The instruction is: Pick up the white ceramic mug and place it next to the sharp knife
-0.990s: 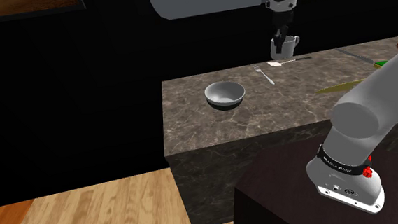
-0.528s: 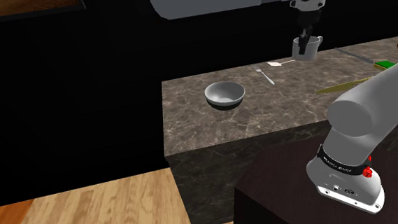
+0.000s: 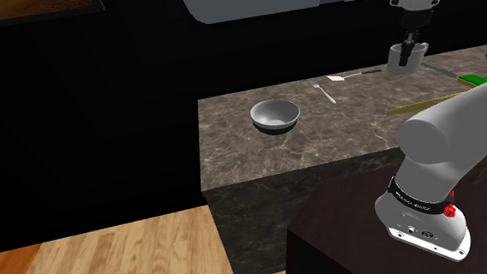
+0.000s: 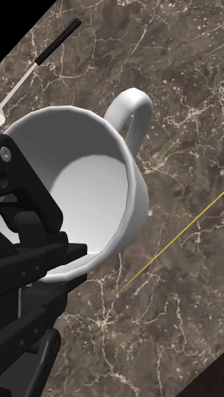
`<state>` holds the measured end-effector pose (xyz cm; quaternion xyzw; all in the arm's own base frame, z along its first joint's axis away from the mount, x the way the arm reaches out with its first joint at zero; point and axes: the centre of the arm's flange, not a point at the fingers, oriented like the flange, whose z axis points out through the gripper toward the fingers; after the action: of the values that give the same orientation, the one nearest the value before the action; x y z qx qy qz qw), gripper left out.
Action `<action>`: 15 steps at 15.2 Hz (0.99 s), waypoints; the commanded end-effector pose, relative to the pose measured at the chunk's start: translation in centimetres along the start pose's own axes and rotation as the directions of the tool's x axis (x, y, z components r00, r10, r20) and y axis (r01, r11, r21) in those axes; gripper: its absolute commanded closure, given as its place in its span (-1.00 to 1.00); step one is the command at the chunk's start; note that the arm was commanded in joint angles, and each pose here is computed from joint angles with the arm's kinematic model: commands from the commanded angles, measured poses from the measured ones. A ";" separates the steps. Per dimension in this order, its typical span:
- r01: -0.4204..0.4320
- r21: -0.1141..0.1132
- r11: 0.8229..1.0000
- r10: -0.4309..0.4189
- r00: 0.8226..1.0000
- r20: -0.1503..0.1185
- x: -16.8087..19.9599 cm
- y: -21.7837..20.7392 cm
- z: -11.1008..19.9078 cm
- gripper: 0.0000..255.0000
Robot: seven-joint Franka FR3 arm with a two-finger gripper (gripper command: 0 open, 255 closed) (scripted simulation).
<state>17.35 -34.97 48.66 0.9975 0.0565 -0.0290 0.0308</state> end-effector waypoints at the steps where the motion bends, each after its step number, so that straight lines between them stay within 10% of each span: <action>1: 0.001 0.000 1.000 -0.001 1.000 0.000 -2.7 0.9 0.0 1.00; 15: 0.001 0.000 1.000 -0.001 1.000 0.000 -20.1 7.0 1.4 1.00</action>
<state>-0.65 -43.56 48.71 0.9975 0.0564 -0.0287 0.0307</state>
